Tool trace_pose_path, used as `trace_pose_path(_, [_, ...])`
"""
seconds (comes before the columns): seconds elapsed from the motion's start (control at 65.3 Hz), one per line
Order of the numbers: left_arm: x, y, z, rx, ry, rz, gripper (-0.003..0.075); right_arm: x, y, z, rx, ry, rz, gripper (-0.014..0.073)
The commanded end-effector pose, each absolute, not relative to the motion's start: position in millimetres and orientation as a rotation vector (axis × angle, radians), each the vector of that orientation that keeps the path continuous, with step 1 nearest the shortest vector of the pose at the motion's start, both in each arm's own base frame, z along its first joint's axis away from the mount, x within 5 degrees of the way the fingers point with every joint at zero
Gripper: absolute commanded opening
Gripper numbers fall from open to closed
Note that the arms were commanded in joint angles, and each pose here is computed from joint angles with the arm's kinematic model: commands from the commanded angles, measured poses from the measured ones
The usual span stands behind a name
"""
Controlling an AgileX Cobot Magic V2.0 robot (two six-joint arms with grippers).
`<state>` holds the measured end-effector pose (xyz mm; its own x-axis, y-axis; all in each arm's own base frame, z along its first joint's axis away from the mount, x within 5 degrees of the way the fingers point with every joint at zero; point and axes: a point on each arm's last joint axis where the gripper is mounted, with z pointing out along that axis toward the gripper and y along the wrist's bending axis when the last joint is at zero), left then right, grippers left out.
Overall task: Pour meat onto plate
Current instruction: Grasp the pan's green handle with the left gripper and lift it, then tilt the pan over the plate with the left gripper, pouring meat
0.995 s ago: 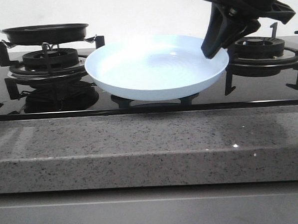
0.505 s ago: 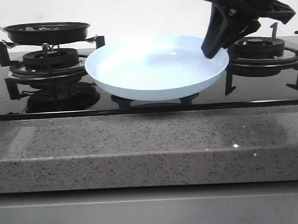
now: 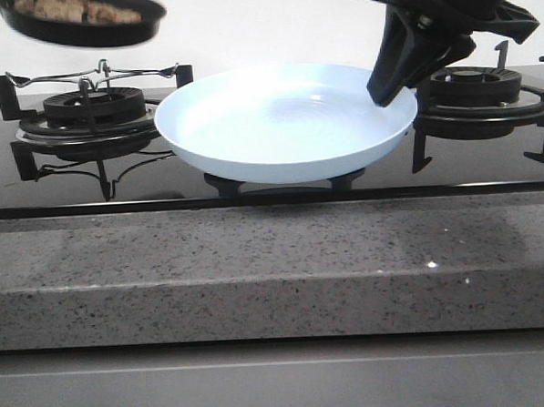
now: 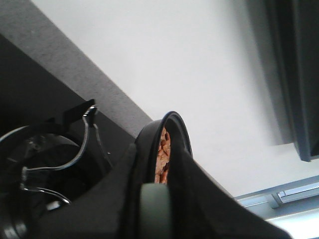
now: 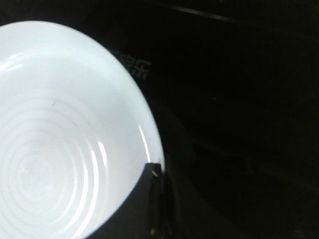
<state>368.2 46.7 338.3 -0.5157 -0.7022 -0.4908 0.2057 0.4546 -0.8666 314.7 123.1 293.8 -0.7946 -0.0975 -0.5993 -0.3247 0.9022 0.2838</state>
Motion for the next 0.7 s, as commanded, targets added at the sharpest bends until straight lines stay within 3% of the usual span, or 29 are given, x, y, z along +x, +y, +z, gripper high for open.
trace_pose_path(0.0, [337,31,383,-0.313,1.598,-1.290,-0.0020,312,122,319,-0.289,2.355,0.520,-0.0069])
trace_pose_path(0.337, [271,-29,406,-0.050,1.580,-1.243,-0.0020,312,122,319,-0.289,2.355,0.520,-0.0069])
trace_pose_path(0.689, [249,-79,404,0.172,1.651,-1.098,-0.0020,312,122,319,-0.289,2.355,0.520,-0.0069])
